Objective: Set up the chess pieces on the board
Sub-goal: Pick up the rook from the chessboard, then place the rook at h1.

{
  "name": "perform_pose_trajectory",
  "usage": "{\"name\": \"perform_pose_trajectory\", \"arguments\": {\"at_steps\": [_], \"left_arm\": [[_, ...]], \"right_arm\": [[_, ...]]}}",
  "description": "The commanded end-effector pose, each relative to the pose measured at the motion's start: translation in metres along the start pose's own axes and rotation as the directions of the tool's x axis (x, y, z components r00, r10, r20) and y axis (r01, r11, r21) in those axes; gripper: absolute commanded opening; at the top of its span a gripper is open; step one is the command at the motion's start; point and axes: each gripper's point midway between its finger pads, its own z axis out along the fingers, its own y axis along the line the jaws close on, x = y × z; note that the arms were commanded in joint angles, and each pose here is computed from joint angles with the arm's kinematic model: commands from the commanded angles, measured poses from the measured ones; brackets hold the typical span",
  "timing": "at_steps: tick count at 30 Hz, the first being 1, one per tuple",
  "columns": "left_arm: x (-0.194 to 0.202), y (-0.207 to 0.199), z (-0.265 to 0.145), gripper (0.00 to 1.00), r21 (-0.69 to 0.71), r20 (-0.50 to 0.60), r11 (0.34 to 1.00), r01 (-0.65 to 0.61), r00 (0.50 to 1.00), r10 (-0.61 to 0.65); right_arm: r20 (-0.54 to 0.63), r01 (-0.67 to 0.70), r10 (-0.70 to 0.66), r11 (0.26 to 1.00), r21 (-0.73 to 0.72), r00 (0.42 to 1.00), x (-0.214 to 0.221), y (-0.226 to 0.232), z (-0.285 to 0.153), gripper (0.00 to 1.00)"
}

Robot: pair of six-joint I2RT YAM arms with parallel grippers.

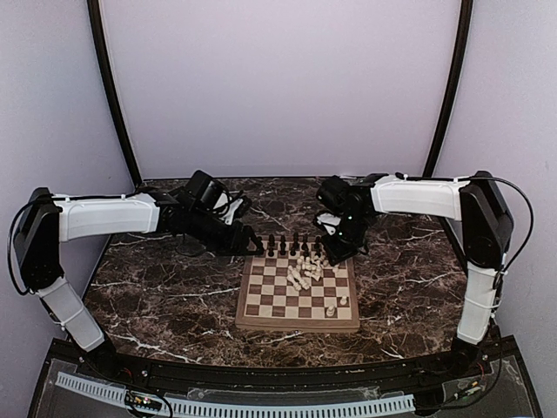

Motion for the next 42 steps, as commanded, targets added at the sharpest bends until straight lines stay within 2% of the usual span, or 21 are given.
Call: {"name": "perform_pose_trajectory", "arguments": {"at_steps": [1, 4, 8, 13, 18, 22, 26, 31, 37, 42], "left_arm": [[-0.006, -0.01, -0.002, 0.59, 0.022, 0.003, 0.999, -0.025, 1.0, 0.025], [-0.006, -0.01, -0.001, 0.59, 0.024, 0.001, 0.999, -0.026, 1.0, 0.026], [-0.006, -0.01, 0.0, 0.59, 0.028, -0.002, 0.999, -0.028, 1.0, 0.028], [-0.005, -0.01, 0.003, 0.59, 0.034, -0.009, 0.999, -0.024, 1.0, 0.024], [-0.004, -0.01, 0.003, 0.59, 0.036, -0.01, 0.999, -0.02, 1.0, 0.02], [-0.004, -0.01, 0.002, 0.59, 0.036, -0.005, 0.999, -0.012, 1.0, 0.012], [-0.002, -0.01, 0.0, 0.59, 0.038, 0.002, 0.999, -0.002, 1.0, 0.002], [0.0, -0.009, -0.002, 0.59, 0.034, 0.004, 0.999, 0.001, 1.0, -0.001], [-0.002, -0.01, -0.003, 0.59, 0.034, 0.007, 0.999, -0.01, 1.0, 0.009], [-0.001, -0.01, -0.001, 0.59, 0.039, 0.001, 0.999, -0.009, 1.0, 0.009]], "right_arm": [[0.02, -0.009, 0.01, 1.0, -0.021, 1.0, -0.009, 0.003, -0.005, 0.1], [0.025, -0.01, 0.01, 1.0, -0.022, 1.0, -0.006, 0.002, -0.01, 0.07], [0.025, -0.011, 0.011, 1.0, -0.014, 1.0, 0.0, 0.0, -0.013, 0.06], [0.016, -0.01, 0.01, 1.0, -0.007, 1.0, 0.004, -0.002, -0.01, 0.23], [0.017, -0.007, 0.007, 1.0, 0.002, 1.0, 0.005, -0.003, -0.01, 0.25], [0.01, -0.007, 0.007, 1.0, 0.008, 1.0, 0.008, -0.005, -0.008, 0.22], [0.006, -0.005, 0.005, 1.0, 0.004, 1.0, 0.01, -0.004, -0.008, 0.15], [0.04, -0.004, 0.003, 1.0, 0.015, 0.999, 0.004, -0.005, -0.023, 0.09], [0.097, 0.0, 0.0, 1.0, 0.002, 0.995, 0.007, 0.003, -0.063, 0.09], [0.1, 0.073, -0.071, 0.997, -0.013, 0.992, 0.041, 0.027, -0.082, 0.09]]}}
